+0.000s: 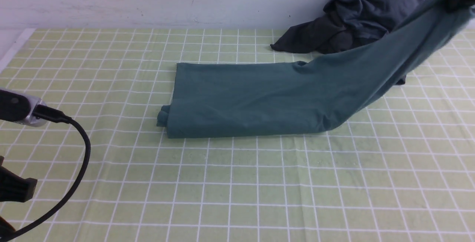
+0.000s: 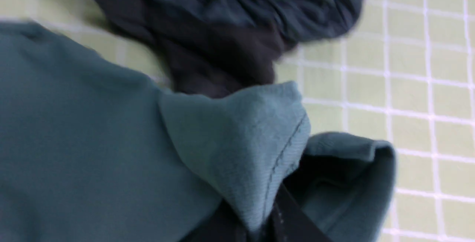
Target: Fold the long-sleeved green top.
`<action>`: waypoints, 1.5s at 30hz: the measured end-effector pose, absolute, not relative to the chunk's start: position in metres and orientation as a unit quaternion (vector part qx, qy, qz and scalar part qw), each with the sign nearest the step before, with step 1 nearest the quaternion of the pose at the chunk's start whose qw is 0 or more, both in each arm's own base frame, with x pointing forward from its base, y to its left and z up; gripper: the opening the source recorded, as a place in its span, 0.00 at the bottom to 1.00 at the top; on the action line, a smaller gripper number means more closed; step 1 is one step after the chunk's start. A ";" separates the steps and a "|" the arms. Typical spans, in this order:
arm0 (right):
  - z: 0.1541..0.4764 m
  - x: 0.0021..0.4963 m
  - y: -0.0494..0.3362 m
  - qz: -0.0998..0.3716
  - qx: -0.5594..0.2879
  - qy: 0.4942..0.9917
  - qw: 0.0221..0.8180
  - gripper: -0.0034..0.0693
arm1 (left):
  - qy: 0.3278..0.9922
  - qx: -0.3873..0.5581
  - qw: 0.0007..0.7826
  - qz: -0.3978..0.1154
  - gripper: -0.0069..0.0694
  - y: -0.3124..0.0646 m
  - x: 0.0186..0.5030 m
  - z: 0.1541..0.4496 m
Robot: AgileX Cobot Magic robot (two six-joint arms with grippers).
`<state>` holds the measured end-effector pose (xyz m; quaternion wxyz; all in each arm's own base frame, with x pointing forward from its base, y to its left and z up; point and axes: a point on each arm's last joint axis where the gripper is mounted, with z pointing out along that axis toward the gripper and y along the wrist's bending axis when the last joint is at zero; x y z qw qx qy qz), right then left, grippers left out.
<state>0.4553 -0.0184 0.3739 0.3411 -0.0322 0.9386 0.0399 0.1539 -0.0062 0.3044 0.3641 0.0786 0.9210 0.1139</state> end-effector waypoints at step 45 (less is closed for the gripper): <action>0.238 0.488 0.177 0.151 -0.258 0.919 0.255 0.03 | 0.906 0.042 0.419 -0.050 0.09 -0.044 0.218 0.312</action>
